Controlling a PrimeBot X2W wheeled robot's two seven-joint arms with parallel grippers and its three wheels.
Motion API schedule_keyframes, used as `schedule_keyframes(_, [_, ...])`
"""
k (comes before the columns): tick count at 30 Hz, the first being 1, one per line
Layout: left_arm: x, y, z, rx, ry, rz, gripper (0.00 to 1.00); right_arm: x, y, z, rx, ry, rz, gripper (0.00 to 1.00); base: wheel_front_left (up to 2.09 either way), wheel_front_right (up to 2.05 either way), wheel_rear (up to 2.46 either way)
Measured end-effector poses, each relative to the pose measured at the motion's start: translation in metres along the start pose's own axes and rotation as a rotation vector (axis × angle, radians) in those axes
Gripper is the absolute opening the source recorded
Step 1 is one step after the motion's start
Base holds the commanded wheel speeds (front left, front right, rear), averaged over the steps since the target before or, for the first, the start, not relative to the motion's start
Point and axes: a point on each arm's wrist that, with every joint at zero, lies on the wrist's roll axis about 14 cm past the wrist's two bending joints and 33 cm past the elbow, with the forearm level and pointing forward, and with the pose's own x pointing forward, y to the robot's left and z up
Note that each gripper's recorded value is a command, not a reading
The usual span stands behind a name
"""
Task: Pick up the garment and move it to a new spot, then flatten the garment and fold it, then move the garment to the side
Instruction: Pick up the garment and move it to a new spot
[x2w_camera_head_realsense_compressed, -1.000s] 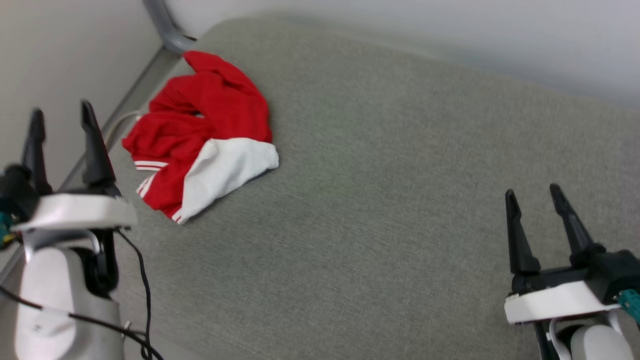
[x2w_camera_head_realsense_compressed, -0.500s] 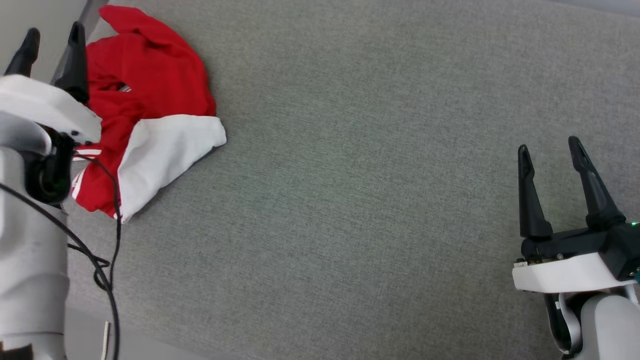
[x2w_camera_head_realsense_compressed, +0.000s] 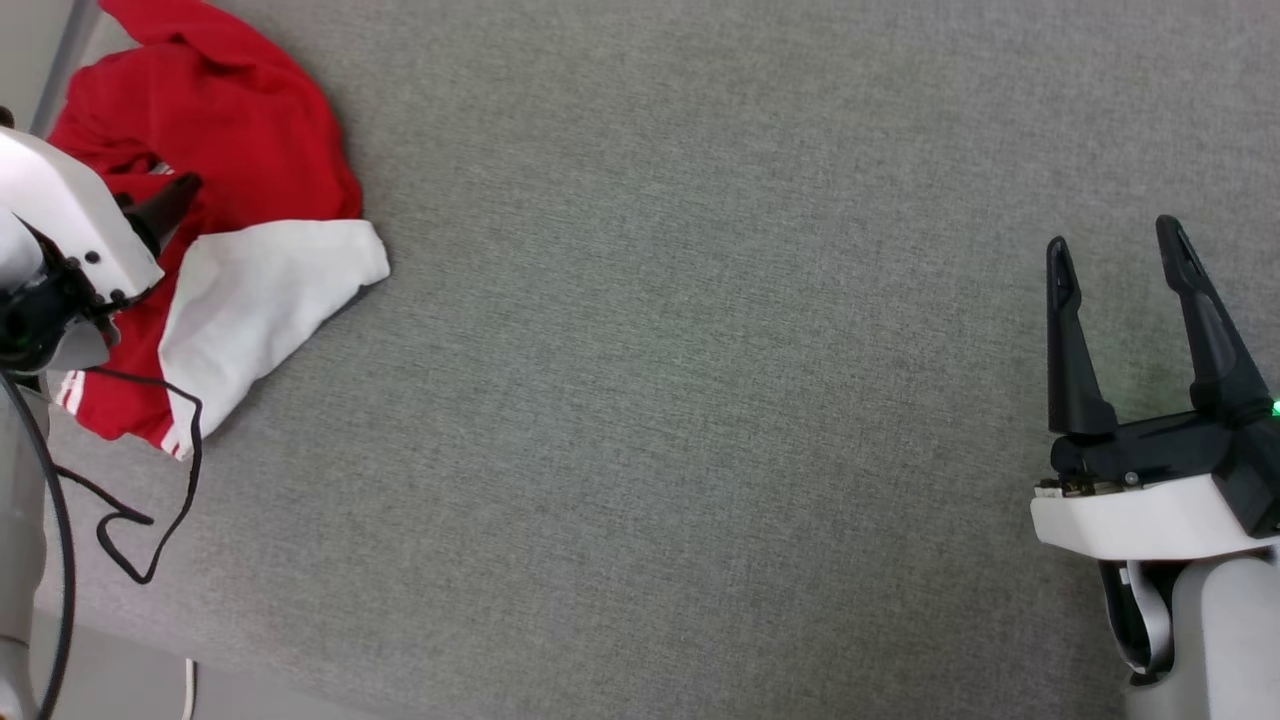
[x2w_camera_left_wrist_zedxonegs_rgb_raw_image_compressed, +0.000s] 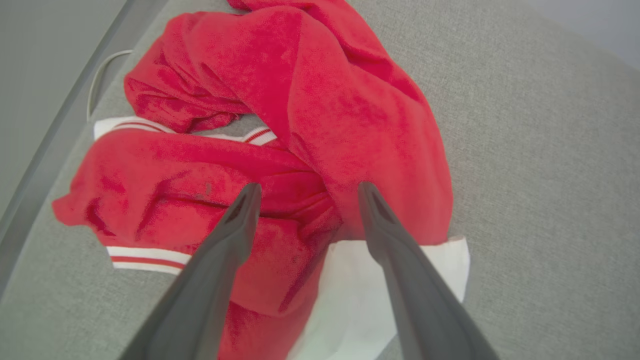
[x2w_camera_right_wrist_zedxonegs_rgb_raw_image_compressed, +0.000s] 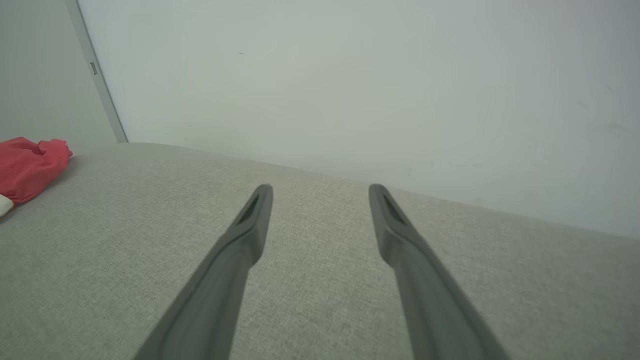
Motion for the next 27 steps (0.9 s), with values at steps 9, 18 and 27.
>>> schedule_keyframes(9, [0.034, -0.003, -0.054, -0.043, 0.259, 0.011, 1.00, 0.003, -0.013, -0.012, -0.018, 0.010, -0.025, 1.00, 0.00, 0.00, 0.00])
schedule_keyframes(18, [0.046, -0.005, -0.072, -0.033, 0.357, 0.018, 0.02, 0.003, -0.022, -0.014, -0.030, 0.008, -0.044, 1.00, 0.00, 0.00, 0.00])
schedule_keyframes(27, [0.019, -0.017, -0.021, 0.141, 0.168, -0.005, 0.00, -0.005, -0.016, 0.020, -0.022, -0.043, -0.041, 1.00, 0.00, 0.00, 0.00])
